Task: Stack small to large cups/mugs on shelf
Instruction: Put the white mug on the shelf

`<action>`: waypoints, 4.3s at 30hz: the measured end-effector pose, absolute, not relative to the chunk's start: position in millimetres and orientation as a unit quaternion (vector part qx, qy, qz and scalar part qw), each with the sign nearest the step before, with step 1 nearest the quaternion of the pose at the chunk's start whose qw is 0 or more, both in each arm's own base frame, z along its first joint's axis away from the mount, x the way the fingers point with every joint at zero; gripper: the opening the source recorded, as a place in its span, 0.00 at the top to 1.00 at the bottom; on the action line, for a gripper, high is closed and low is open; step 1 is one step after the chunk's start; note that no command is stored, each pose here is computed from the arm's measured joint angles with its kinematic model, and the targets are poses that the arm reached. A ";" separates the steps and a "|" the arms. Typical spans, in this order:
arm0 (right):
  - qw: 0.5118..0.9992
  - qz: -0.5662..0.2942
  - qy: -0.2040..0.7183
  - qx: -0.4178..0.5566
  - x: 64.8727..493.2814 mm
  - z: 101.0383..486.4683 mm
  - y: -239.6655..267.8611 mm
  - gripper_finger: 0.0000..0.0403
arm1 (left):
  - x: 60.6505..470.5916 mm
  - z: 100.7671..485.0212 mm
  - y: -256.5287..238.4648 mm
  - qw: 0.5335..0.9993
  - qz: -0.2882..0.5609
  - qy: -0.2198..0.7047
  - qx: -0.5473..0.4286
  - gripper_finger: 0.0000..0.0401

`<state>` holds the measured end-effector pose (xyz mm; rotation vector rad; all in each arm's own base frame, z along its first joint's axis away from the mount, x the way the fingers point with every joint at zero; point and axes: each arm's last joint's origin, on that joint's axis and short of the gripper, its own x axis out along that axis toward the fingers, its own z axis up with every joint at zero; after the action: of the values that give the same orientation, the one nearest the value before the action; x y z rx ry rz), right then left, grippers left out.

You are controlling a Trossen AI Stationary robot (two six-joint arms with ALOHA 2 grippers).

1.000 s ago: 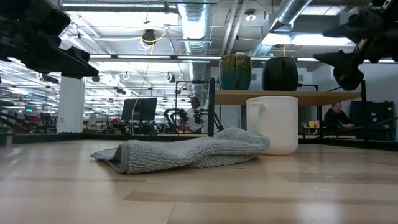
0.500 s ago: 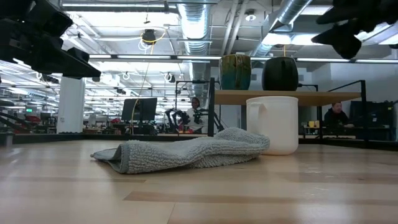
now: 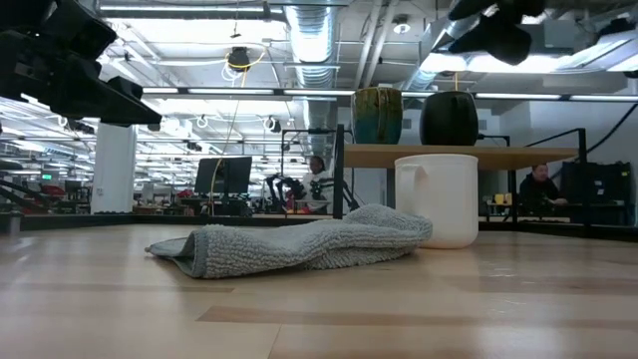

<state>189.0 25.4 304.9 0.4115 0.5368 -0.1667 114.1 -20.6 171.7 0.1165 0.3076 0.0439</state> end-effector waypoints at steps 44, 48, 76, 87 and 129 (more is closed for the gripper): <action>0.799 -0.144 0.508 0.290 252.0 225.4 -17.7 0.41 | 112.8 167.6 -20.2 0.983 0.023 0.174 0.051 0.64; 0.794 -0.141 0.517 0.287 255.0 220.1 -18.1 0.41 | 112.8 167.6 -20.2 0.983 0.024 0.174 0.051 0.64; 0.770 -0.119 0.563 0.276 276.0 183.5 -17.9 0.73 | 112.0 165.8 -20.0 0.981 0.024 0.184 0.054 0.64; 0.781 -0.131 0.558 0.248 276.7 183.6 -19.3 0.94 | 112.0 165.8 -20.0 0.981 0.024 0.185 0.054 0.64; 0.749 -0.124 0.629 0.167 272.8 218.7 -18.7 0.97 | 112.0 165.8 -20.0 0.981 0.024 0.185 0.054 0.64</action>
<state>272.8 -18.7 218.7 0.3647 1.3739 -0.2719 112.0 -20.0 165.8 0.1094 0.3717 0.0491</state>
